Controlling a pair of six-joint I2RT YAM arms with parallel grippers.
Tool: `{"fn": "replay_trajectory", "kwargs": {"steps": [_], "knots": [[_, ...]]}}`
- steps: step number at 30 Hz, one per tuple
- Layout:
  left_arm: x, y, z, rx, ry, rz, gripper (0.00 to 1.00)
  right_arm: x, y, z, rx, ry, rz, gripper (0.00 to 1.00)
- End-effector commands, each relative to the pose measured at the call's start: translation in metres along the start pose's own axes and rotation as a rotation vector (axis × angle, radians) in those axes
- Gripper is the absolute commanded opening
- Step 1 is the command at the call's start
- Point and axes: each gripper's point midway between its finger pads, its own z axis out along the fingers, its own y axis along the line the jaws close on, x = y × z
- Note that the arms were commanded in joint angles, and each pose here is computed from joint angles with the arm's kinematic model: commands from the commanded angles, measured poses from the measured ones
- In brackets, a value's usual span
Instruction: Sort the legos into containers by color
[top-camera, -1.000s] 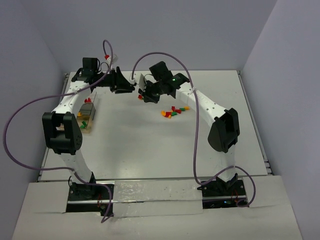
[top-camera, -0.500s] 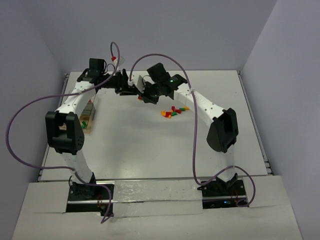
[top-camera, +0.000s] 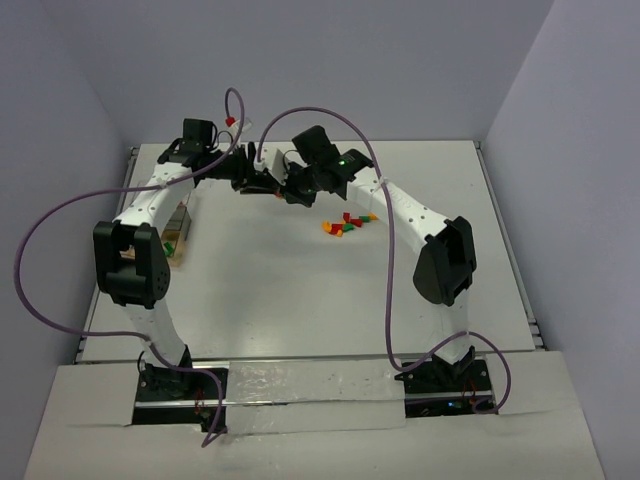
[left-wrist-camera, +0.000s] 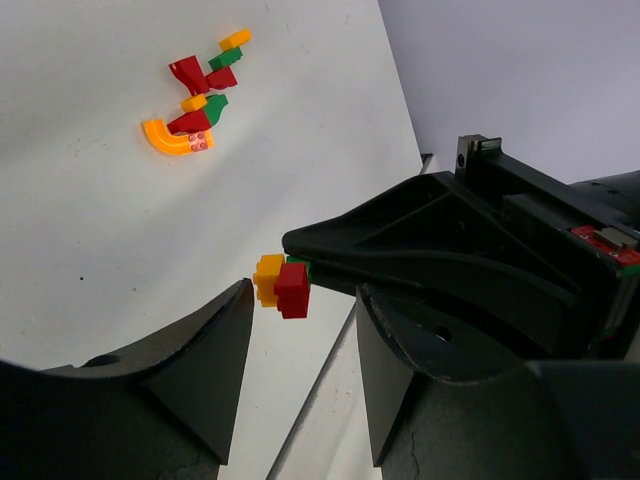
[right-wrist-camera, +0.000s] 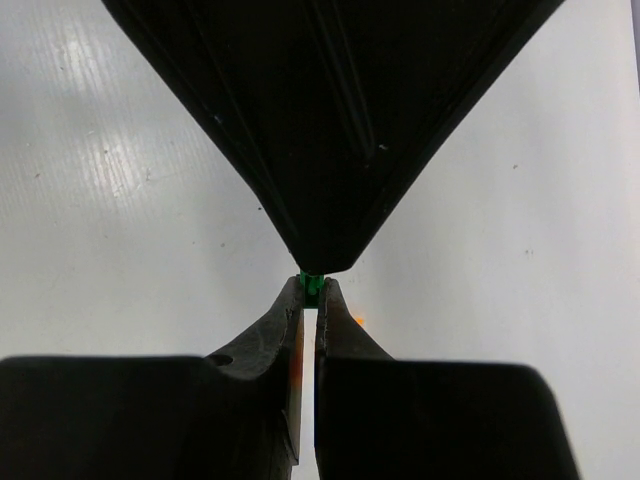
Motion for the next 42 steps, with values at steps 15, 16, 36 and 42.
{"fn": "replay_trajectory", "kwargs": {"steps": [15, 16, 36, 42], "knots": [[-0.001, -0.007, 0.009, 0.024, 0.02, 0.038, 0.21, -0.025, -0.01, -0.015, 0.095, -0.052, -0.071, 0.0], [-0.001, -0.007, 0.009, 0.027, 0.02, 0.038, 0.17, -0.025, -0.01, -0.015, 0.097, -0.052, -0.076, 0.0], [-0.002, -0.032, 0.0, 0.128, 0.016, 0.112, 0.0, -0.017, -0.006, -0.013, 0.085, -0.032, -0.085, 0.0], [-0.007, -0.036, -0.004, 0.146, 0.008, 0.095, 0.0, -0.016, -0.008, -0.013, 0.092, -0.025, -0.094, 0.0]]}}
